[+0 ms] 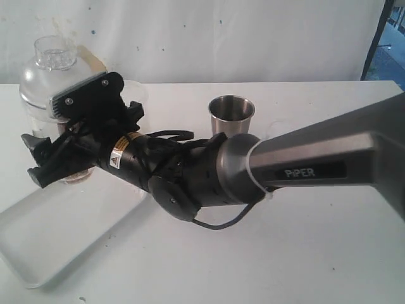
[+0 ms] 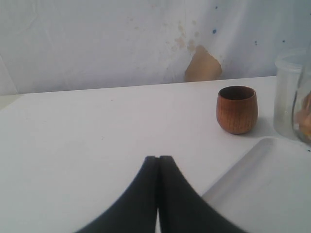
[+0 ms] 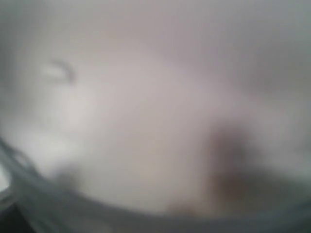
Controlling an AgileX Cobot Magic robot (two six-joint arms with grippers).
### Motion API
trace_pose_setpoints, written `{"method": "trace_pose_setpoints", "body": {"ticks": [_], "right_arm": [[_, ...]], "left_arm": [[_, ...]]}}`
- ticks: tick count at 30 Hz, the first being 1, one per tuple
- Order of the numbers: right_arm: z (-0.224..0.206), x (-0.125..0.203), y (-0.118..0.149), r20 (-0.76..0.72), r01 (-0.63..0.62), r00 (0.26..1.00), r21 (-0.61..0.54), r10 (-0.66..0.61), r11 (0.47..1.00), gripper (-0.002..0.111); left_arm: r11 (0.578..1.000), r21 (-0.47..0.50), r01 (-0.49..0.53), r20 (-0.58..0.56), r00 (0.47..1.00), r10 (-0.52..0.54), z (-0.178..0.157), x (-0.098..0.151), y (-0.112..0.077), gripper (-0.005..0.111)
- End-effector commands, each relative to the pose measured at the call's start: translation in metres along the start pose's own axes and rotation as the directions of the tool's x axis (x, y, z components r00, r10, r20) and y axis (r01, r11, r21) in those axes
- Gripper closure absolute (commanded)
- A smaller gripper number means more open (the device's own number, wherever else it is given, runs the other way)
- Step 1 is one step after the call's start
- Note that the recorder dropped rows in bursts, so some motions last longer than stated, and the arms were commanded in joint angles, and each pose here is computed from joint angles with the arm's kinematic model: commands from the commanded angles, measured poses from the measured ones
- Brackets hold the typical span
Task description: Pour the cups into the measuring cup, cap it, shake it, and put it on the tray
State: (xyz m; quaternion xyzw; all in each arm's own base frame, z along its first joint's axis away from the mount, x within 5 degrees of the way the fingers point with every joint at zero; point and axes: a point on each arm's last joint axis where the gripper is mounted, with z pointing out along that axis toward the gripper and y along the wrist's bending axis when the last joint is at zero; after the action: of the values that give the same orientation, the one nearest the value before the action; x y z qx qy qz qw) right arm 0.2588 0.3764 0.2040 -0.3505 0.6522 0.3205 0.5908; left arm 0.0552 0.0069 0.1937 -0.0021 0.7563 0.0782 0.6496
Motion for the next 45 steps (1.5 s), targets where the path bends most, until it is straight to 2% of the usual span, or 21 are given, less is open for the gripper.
{"method": "trace_pose_setpoints", "body": {"ticks": [1,6,14,20,28,31,34,36,38,40,44,45], "right_arm": [[0.016,0.017,-0.008,-0.096,-0.015,0.995,0.018,0.016,1.000,0.108],[0.029,0.026,-0.017,-0.173,-0.015,0.985,0.041,0.022,0.999,0.108],[0.040,0.037,-0.022,-0.072,-0.010,0.997,0.040,0.013,0.999,0.108],[0.054,0.052,-0.024,-0.140,-0.008,0.990,0.045,0.014,0.999,0.108],[0.058,0.053,-0.025,-0.180,-0.007,0.984,0.049,0.016,0.999,0.108],[0.057,0.057,-0.025,-0.205,-0.056,0.976,0.063,0.067,0.996,0.108],[0.057,0.058,-0.025,-0.209,-0.054,0.976,0.061,0.066,0.997,0.107],[0.058,0.058,-0.025,-0.207,-0.054,0.976,0.061,0.066,0.997,0.103],[0.058,0.058,-0.025,-0.207,-0.054,0.976,0.061,0.066,0.997,0.091],[0.058,0.058,-0.025,-0.207,-0.054,0.976,0.061,0.066,0.997,0.073],[0.057,0.059,-0.025,-0.223,-0.061,0.972,0.067,0.075,0.996,0.030],[0.057,0.060,-0.026,-0.234,-0.063,0.969,0.070,0.077,0.996,0.024]], "left_arm": [[1.000,0.005,-0.005,0.008,1.000,0.005,0.000,0.001,0.000,0.107],[1.000,0.005,-0.005,0.008,1.000,0.005,0.000,0.001,0.000,0.107],[1.000,0.005,-0.005,0.008,1.000,0.005,0.000,0.001,0.000,0.107],[1.000,0.005,-0.005,0.008,1.000,0.005,0.000,0.001,0.000,0.107],[1.000,0.005,-0.005,0.008,1.000,0.005,0.000,0.001,0.000,0.107],[1.000,0.005,-0.005,0.008,1.000,0.005,0.000,0.001,0.000,0.107],[1.000,0.005,-0.005,0.008,1.000,0.005,0.000,0.001,0.000,0.107],[1.000,0.005,-0.005,0.008,1.000,0.005,0.000,0.001,0.000,0.107],[1.000,0.005,-0.005,0.008,1.000,0.005,0.000,0.001,0.000,0.107],[1.000,0.005,-0.005,0.008,1.000,0.005,0.000,0.001,0.000,0.107],[1.000,0.005,-0.005,0.008,1.000,0.005,0.000,0.001,0.000,0.107],[1.000,0.005,-0.005,0.008,1.000,0.005,0.000,0.001,0.000,0.107]]}}
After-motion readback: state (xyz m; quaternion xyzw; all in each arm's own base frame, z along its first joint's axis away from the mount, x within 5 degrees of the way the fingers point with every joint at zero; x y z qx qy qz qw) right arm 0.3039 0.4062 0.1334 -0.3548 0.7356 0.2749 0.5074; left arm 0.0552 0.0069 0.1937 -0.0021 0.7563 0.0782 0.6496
